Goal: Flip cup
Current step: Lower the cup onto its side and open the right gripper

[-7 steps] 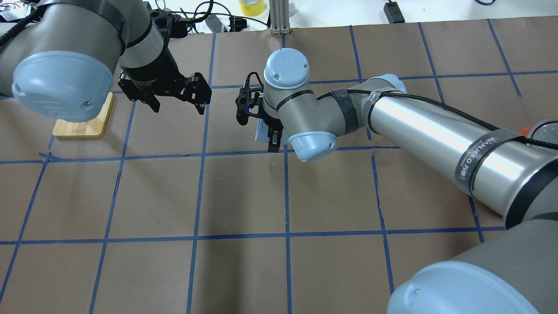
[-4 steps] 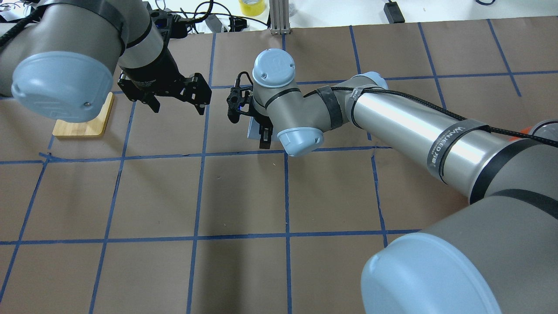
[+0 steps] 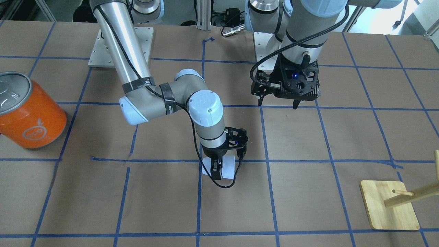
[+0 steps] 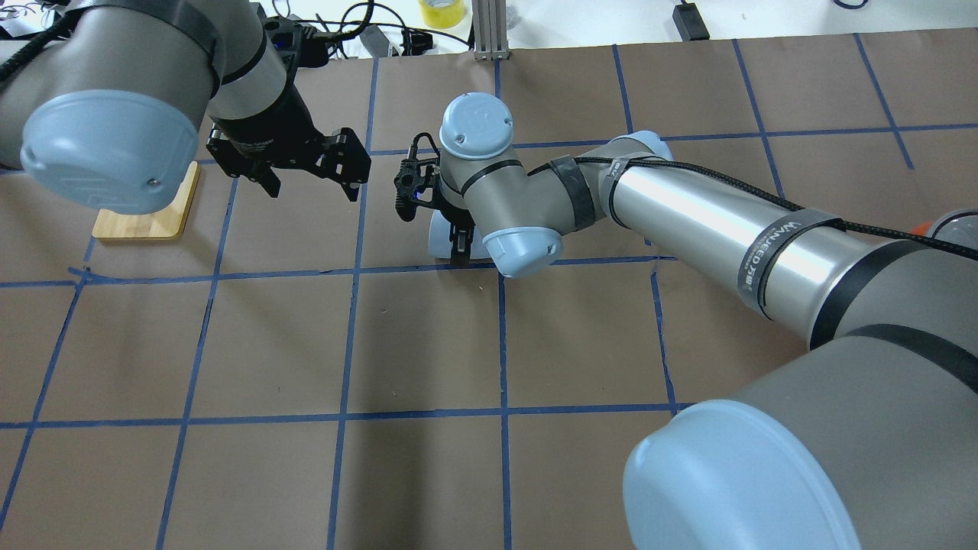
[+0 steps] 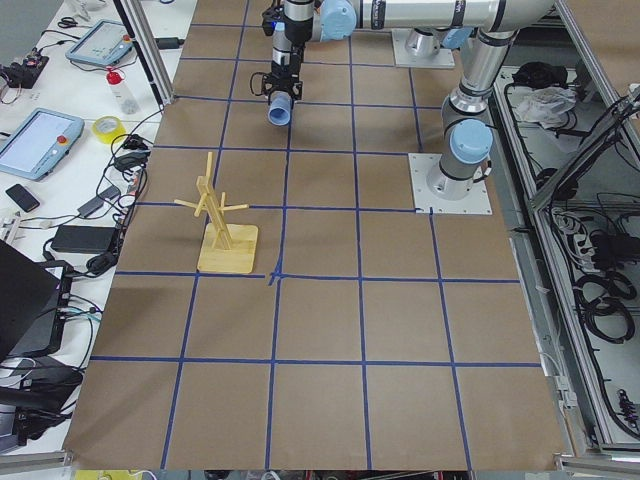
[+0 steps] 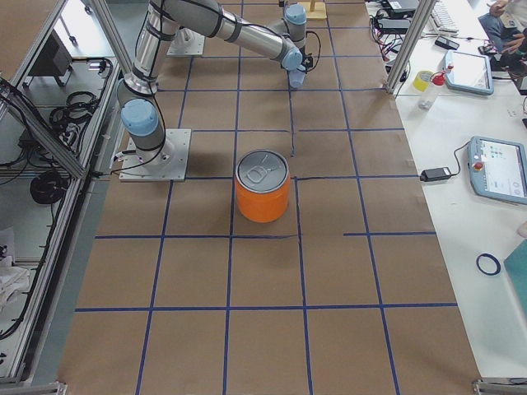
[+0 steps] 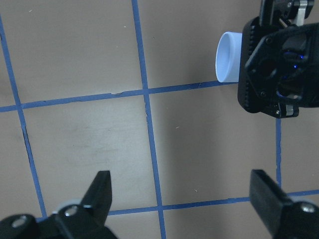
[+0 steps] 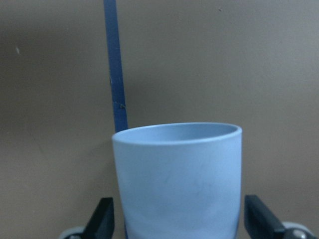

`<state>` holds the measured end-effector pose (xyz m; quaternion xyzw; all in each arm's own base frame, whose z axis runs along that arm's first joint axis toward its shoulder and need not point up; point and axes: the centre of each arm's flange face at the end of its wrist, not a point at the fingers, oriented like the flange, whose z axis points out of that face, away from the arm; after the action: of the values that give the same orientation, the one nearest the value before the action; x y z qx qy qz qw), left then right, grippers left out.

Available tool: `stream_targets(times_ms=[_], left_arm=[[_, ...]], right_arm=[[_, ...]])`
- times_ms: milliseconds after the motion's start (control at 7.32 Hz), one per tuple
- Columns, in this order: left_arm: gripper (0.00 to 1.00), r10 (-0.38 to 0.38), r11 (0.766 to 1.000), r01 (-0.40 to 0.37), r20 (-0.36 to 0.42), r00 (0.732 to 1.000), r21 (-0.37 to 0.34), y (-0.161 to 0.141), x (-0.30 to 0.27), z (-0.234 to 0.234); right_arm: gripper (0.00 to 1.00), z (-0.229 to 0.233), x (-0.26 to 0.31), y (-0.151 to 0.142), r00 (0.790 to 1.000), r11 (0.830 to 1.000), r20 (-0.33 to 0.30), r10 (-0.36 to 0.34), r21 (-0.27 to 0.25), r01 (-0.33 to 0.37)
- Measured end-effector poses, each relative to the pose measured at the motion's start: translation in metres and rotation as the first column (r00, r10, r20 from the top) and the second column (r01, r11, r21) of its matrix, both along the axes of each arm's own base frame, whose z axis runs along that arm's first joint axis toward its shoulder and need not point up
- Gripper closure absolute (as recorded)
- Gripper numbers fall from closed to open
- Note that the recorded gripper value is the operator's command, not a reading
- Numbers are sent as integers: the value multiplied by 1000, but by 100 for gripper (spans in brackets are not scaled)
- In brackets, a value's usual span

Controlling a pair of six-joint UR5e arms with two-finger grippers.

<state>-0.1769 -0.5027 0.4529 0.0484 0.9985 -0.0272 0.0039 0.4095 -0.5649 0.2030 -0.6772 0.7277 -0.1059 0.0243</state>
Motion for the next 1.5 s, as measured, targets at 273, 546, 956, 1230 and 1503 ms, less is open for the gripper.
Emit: stream_targets(times_ms=[273,546,956,1230,1503], left_arm=[[2,0,1000,0,0,1000,1,0,0,-1],[2,0,1000,0,0,1000,1,0,0,-1],[2,0,1000,0,0,1000,2,0,0,-1],[2,0,1000,0,0,1000,2,0,0,-1],[2,0,1000,0,0,1000,2,0,0,-1]], right_arm=[[20,-3,1,0,1000,1000,2,1,5,-1],[19,1,0,0,1000,1000,5,1,4,-1],[40,46,-8,-3,998,1000,59,-20,-9,20],[31,93,-38,-2,997,998,49,-66,13,66],[29,157,-84,1,990,991,45,-134,-4,134]])
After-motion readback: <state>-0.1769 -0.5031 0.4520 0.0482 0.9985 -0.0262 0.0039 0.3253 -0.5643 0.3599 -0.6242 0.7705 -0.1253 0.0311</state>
